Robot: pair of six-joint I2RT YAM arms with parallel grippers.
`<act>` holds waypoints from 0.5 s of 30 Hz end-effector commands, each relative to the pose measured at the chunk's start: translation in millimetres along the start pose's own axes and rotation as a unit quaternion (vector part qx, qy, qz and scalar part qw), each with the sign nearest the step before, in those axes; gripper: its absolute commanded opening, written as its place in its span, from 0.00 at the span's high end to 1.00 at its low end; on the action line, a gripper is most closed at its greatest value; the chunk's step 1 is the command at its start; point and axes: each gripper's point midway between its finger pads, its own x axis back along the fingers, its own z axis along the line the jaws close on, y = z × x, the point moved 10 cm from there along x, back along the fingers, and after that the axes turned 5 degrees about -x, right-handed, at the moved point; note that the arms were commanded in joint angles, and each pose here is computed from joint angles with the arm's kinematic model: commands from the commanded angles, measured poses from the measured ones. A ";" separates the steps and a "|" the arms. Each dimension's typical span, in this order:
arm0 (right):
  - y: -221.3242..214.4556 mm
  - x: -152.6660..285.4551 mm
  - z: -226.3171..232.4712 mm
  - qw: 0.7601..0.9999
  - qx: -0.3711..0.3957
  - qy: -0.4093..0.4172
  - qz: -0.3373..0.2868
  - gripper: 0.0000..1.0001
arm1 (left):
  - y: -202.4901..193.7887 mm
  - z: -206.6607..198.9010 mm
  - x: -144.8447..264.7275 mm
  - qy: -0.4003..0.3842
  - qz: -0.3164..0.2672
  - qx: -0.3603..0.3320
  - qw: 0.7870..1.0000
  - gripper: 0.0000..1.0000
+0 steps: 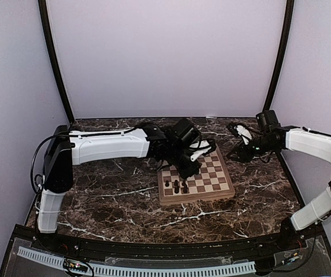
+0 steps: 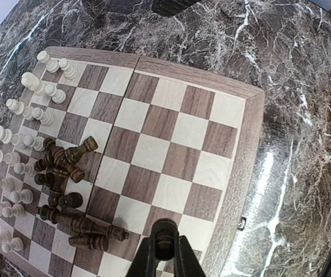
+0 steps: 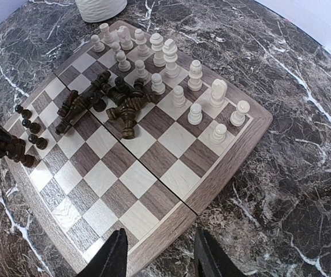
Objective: Set up the chess pieces on the board
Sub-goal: Place the pawn at e7.
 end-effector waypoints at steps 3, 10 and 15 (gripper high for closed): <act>-2.5 -4.1 -2.7 1.000 0.004 -0.001 0.002 0.59 | -3.6 -3.3 -14.8 0.020 0.044 -0.036 0.998 0.94; -3.4 -5.3 -3.1 1.000 0.004 0.000 0.005 0.59 | -5.3 -7.0 -21.1 0.009 0.056 -0.041 0.998 0.94; -3.7 -6.3 -3.3 1.000 0.003 0.003 0.007 0.59 | -11.0 -9.3 -27.3 0.004 0.071 -0.042 0.997 0.94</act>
